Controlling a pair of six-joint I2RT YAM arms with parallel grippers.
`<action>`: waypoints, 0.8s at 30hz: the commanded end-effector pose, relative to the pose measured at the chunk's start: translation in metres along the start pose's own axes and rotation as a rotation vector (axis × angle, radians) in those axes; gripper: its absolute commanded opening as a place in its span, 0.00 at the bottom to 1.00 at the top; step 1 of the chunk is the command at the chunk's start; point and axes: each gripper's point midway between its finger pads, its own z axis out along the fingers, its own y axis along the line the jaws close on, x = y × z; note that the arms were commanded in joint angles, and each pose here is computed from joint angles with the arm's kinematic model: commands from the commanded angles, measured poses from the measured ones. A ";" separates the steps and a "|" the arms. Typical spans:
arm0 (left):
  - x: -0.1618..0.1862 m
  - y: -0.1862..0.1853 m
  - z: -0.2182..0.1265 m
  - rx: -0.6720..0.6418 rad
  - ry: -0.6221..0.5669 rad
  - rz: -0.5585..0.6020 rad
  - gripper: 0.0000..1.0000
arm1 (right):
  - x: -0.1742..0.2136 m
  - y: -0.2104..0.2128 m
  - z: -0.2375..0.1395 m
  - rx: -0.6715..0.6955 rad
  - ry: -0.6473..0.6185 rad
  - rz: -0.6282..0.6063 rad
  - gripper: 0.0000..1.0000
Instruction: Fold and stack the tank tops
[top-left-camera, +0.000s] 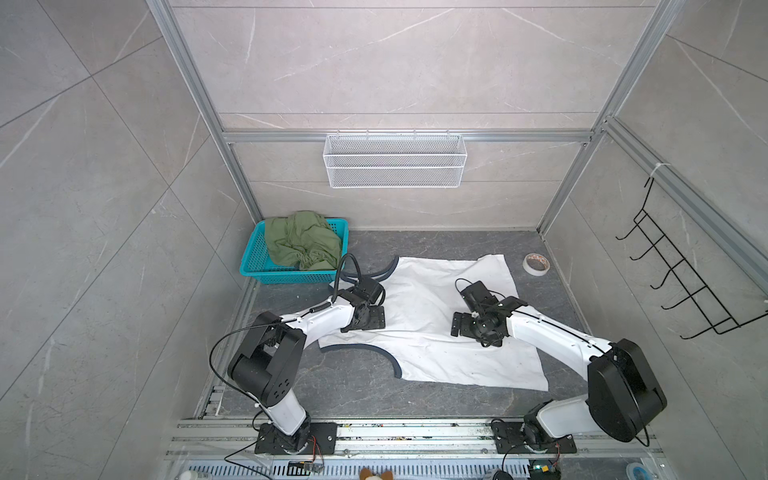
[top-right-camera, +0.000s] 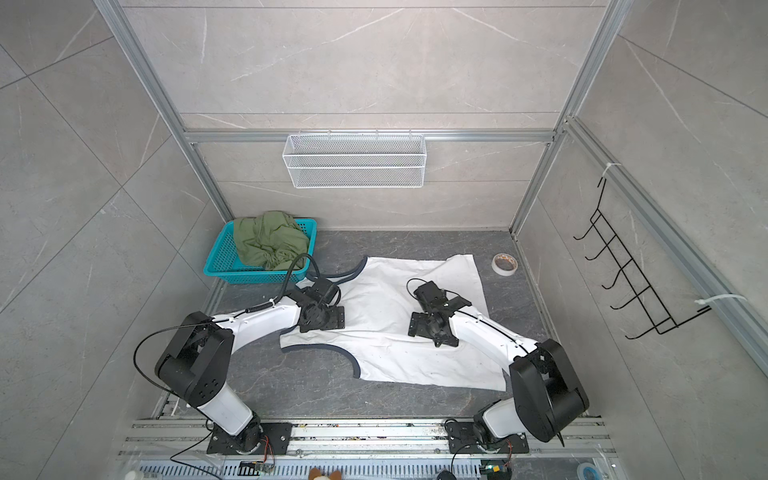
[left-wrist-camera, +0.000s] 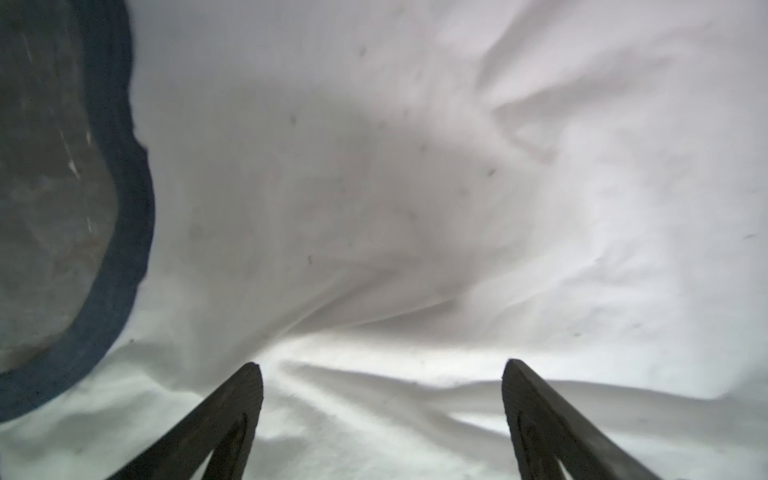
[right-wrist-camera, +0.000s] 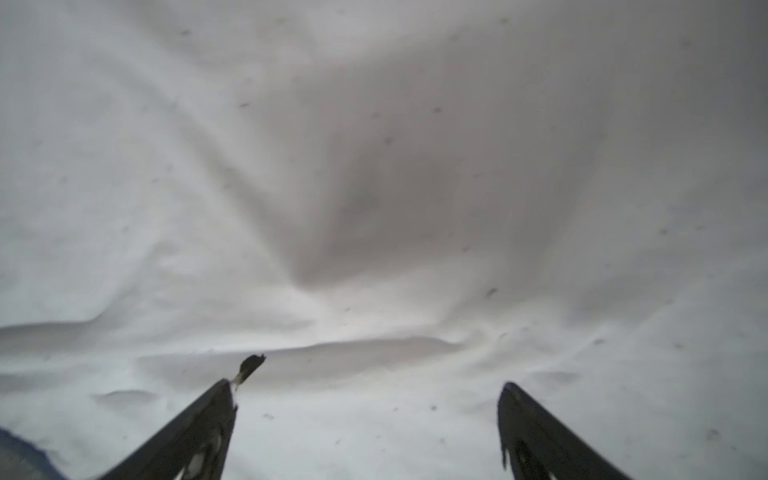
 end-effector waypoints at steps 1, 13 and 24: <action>-0.048 -0.037 -0.017 0.119 -0.100 0.018 0.91 | 0.015 0.025 -0.005 -0.012 0.005 -0.088 0.99; -0.128 -0.066 0.046 0.183 -0.076 -0.019 0.85 | 0.091 0.096 0.012 -0.116 0.109 -0.317 0.98; -0.144 -0.045 0.095 0.089 -0.052 -0.038 0.85 | 0.131 0.089 0.029 -0.031 0.215 -0.413 0.98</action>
